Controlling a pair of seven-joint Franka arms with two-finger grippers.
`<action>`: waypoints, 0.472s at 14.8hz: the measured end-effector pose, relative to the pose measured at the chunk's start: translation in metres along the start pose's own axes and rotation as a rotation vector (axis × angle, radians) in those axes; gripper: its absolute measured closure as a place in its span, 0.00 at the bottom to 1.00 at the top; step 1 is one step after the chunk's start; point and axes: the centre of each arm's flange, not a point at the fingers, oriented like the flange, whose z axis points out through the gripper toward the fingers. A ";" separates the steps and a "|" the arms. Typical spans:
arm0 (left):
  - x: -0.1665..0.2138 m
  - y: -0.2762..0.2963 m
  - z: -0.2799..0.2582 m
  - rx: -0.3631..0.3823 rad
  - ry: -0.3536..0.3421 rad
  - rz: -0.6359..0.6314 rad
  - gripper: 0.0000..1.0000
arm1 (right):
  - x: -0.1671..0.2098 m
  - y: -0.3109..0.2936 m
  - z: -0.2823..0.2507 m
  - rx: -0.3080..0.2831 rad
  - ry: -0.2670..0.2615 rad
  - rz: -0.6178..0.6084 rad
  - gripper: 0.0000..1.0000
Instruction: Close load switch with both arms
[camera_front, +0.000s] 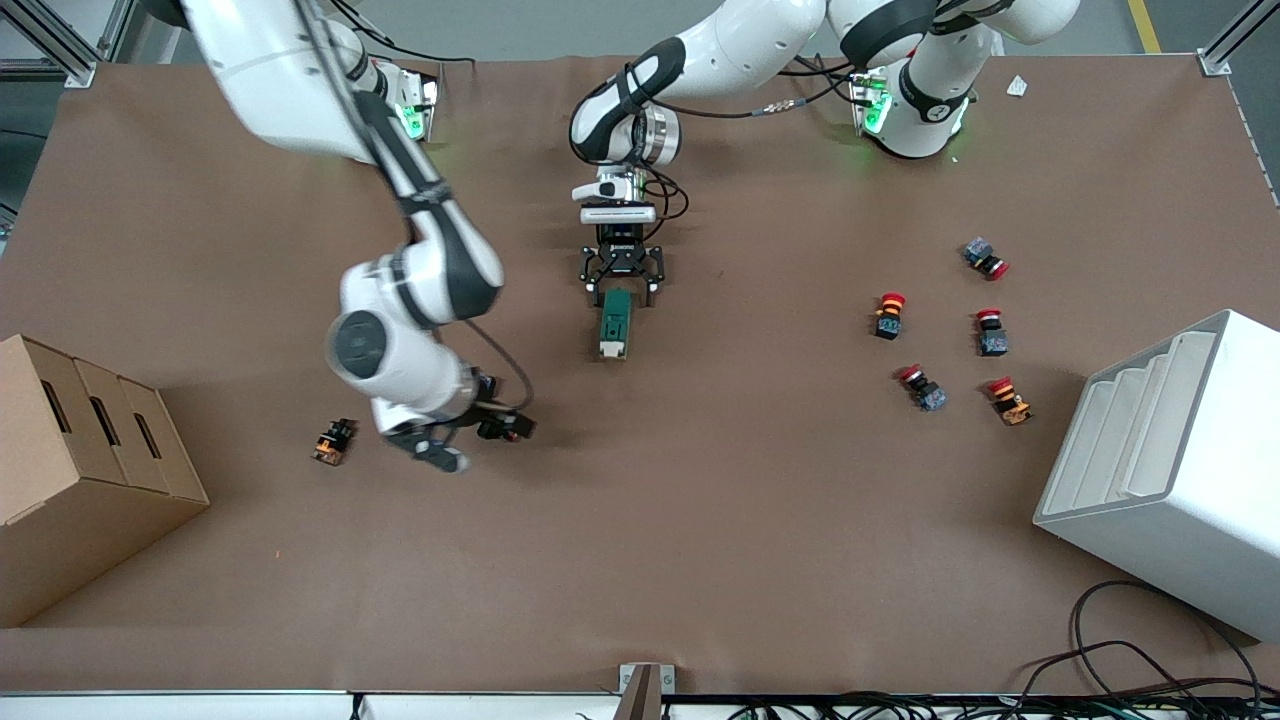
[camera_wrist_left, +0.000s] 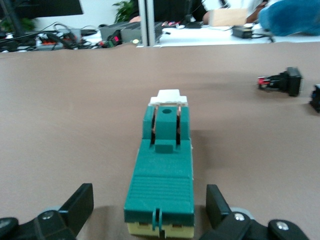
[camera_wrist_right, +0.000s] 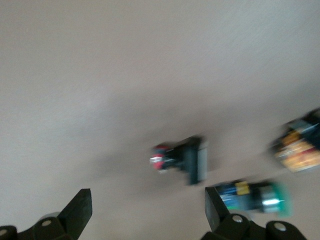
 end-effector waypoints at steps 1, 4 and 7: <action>0.010 0.008 -0.003 0.034 -0.028 -0.014 0.00 | 0.010 0.019 -0.018 -0.041 -0.003 -0.046 0.00; 0.069 0.045 -0.018 0.151 -0.164 -0.047 0.00 | 0.027 0.065 -0.064 -0.149 -0.015 -0.167 0.00; 0.147 0.068 -0.017 0.220 -0.302 -0.049 0.00 | 0.041 0.113 -0.110 -0.171 -0.049 -0.256 0.00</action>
